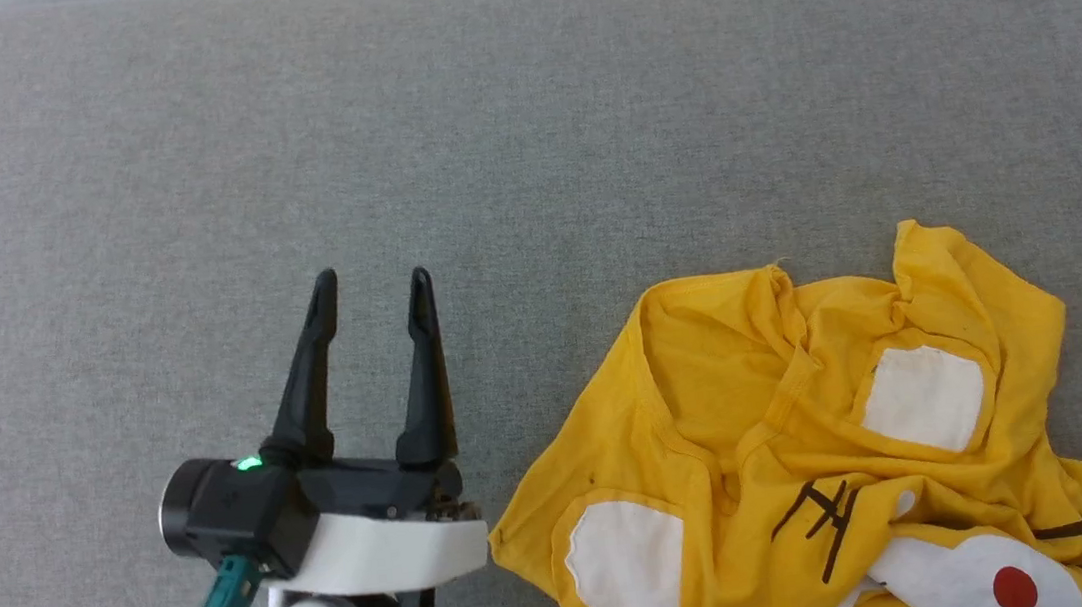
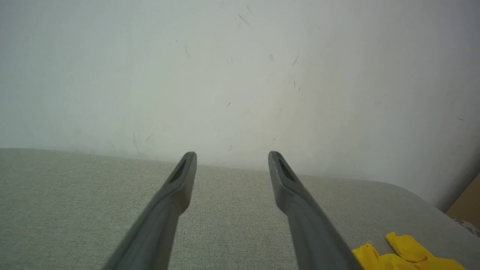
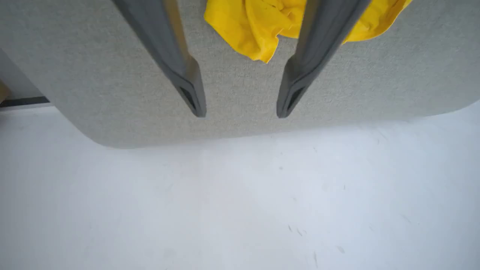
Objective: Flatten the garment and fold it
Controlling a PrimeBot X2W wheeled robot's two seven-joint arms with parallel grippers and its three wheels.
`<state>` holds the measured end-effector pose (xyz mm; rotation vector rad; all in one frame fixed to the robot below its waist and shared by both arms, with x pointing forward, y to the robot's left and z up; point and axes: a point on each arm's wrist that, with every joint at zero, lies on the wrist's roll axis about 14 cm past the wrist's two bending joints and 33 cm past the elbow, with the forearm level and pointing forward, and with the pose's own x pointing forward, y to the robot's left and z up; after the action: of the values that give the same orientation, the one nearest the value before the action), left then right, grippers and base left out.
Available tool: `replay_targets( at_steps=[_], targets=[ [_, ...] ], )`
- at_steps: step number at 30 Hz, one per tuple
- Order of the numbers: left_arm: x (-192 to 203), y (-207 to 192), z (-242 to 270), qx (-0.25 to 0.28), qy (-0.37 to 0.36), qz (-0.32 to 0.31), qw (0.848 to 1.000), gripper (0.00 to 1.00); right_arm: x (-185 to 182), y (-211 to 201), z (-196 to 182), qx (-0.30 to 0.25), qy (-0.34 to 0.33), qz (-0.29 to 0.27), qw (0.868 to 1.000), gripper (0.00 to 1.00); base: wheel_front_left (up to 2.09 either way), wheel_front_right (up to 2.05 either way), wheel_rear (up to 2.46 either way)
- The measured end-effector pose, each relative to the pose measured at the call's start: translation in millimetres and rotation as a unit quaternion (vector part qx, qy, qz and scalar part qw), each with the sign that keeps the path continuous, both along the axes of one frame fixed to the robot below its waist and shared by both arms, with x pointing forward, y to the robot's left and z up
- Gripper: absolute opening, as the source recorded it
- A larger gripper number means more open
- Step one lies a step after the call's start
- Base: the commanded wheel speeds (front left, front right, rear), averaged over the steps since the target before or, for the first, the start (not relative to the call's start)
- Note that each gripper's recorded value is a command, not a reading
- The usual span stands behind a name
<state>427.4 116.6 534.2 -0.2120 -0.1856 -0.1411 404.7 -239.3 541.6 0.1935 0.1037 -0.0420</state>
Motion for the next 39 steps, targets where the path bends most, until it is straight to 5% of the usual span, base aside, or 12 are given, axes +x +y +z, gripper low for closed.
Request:
replay_targets(
  at_steps=[4,15,20,32,33,34,35,39],
  targets=[
    [-8,-5,-6,0.01,0.008,-0.01,1.0,1.0,1,0,12,-0.028,-0.082,-0.022,0.996,1.0,0.0,0.0,0.0],
    [-26,-30,-43,0.087,0.091,-0.087,0.988,1.0,-9,14,-39,-0.012,-0.06,-0.017,0.998,1.0,0.0,0.0,0.0],
    [-29,-57,-66,0.136,0.175,-0.181,0.958,1.0,0,17,-41,-0.01,-0.061,-0.011,0.998,1.0,0.0,0.0,0.0],
    [-53,-81,-141,0.213,0.369,-0.31,0.85,1.0,12,24,-63,-0.002,-0.031,-0.003,1.0,1.0,0.0,0.0,0.0],
    [-51,-80,-143,0.223,0.37,-0.313,0.846,0.88,12,23,-65,-0.002,-0.028,-0.004,1.0,1.0,0.0,0.0,0.0],
    [-48,-80,-144,0.23,0.367,-0.317,0.844,0.22,11,23,-67,-0.002,-0.025,-0.005,1.0,1.0,0.0,0.0,0.0],
    [-44,-80,-143,0.234,0.36,-0.318,0.845,0.0,11,21,-69,-0.001,-0.023,-0.007,1.0,1.0,0.0,0.0,0.0],
    [-17,-79,-130,0.228,0.319,-0.3,0.87,0.0,9,17,-74,-0.001,-0.017,-0.014,1.0,1.0,0.0,0.0,0.0]
  ],
)
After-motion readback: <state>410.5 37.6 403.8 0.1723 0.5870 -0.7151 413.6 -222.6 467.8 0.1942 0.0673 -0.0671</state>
